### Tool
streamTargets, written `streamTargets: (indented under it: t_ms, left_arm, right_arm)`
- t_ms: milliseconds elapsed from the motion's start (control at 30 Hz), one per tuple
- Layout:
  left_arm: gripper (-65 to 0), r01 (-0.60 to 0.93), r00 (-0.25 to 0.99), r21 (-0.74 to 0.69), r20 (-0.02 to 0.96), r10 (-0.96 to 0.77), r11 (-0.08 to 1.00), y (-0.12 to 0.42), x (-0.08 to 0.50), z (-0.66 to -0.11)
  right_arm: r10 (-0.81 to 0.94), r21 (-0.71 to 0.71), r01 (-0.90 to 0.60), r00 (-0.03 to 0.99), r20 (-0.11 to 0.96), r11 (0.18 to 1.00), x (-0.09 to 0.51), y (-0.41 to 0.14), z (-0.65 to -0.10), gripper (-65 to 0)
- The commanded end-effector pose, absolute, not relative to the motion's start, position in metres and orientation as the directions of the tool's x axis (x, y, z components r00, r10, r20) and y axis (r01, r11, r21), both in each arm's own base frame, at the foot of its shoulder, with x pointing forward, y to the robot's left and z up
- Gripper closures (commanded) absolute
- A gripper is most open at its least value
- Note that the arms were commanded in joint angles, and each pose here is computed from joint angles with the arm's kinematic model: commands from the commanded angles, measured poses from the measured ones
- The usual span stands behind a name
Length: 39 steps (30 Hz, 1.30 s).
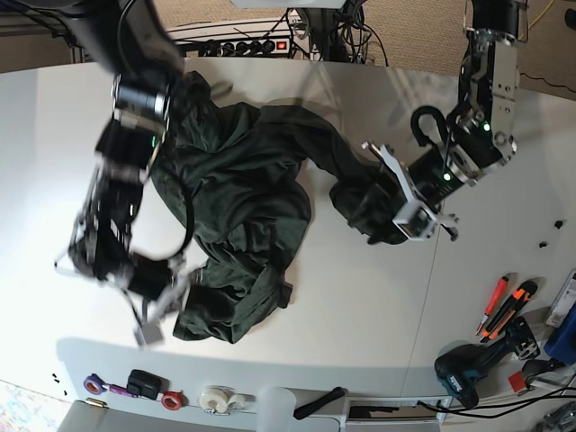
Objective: Layout the t-shirt on the table in an organized manner, then fold the t-shirt properly
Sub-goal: 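Pull the sleeve outward with the left gripper and lift the right gripper, then drag the shirt's collar edge away from the sleeve with the right gripper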
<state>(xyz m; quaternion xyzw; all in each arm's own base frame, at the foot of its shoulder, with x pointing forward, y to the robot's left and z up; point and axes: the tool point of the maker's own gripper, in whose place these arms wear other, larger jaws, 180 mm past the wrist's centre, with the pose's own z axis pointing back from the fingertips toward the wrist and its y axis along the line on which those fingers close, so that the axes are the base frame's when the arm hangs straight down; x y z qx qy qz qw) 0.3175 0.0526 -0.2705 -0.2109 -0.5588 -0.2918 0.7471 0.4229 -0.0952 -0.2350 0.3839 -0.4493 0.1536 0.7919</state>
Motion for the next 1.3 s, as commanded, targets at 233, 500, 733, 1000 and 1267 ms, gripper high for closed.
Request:
streamTargets:
  t_ms: [233,500,733,1000,1267]
  left_arm:
    - [-24.5,0.619,0.356,-0.103,0.92,-0.162,0.778,0.079,0.351,-0.322]
    - [-24.4,0.656,0.328,-0.161,0.941,-0.086,0.738,0.071,0.367,-0.302]
    - [-24.5,0.657,0.327,-0.16,0.941,-0.087,0.736,0.07,0.366,-0.302]
    - [-24.5,0.657,0.329,-0.161,0.94,-0.088,0.736,0.07,0.366,-0.303]
    - [-24.5,0.658,0.34,-0.171,0.936,-0.087,0.733,0.068,0.365,-0.304]
  right_arm:
    - [-0.057,0.396,-0.687,0.46,0.886,0.609,0.314,-0.077,-0.231,0.0]
    - [0.062,0.413,-0.611,0.605,0.794,0.675,0.236,-0.079,-0.288,0.0]
    - [0.12,0.415,-0.487,0.746,0.655,0.768,0.183,-0.098,-0.345,0.0]
    - [0.154,0.255,-0.343,0.818,0.554,0.904,0.156,-0.14,-0.384,0.0]
    - [0.169,0.039,-0.234,0.799,0.577,0.972,0.183,-0.183,-0.387,0.0]
